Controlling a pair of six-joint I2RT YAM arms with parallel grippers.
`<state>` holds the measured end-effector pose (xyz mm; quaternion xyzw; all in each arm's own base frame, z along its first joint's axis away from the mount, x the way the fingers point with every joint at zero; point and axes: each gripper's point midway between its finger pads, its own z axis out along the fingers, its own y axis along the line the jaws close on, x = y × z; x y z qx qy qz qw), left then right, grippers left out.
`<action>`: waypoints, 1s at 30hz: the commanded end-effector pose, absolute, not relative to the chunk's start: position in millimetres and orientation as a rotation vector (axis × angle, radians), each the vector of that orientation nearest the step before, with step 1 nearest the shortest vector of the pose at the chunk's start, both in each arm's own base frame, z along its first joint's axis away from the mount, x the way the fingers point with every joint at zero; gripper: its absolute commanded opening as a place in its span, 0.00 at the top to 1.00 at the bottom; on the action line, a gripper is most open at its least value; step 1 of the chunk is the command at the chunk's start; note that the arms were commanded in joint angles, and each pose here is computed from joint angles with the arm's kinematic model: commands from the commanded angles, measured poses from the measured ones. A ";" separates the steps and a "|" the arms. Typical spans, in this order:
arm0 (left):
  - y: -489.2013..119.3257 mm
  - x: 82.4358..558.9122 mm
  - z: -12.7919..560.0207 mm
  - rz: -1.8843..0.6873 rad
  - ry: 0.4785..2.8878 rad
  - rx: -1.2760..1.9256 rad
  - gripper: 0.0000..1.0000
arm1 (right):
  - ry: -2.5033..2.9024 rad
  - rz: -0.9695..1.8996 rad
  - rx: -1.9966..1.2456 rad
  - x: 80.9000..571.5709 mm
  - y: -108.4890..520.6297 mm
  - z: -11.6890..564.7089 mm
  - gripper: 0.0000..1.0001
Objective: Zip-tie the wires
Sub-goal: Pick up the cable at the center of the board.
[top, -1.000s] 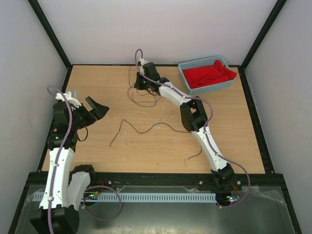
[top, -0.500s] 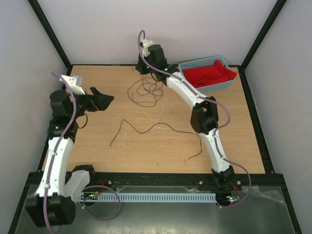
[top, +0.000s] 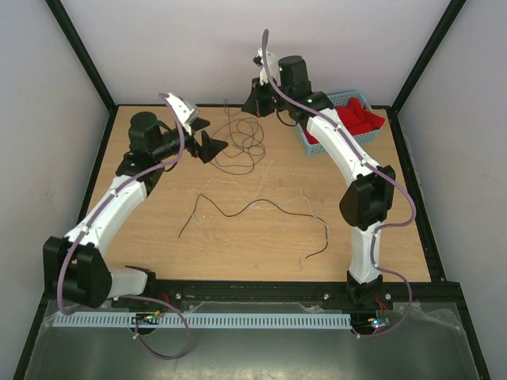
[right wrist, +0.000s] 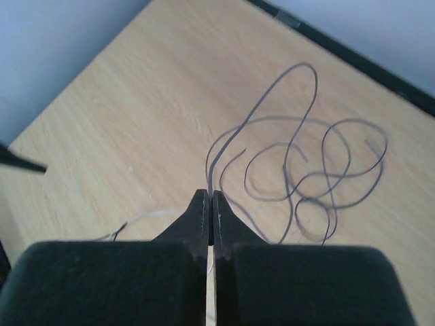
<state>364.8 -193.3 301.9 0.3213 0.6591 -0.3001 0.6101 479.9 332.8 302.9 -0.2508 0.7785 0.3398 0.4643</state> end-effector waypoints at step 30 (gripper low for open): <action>-275.1 414.8 308.9 -0.568 1.162 0.981 0.85 | 1.916 0.968 -0.745 398.7 319.3 329.1 1.00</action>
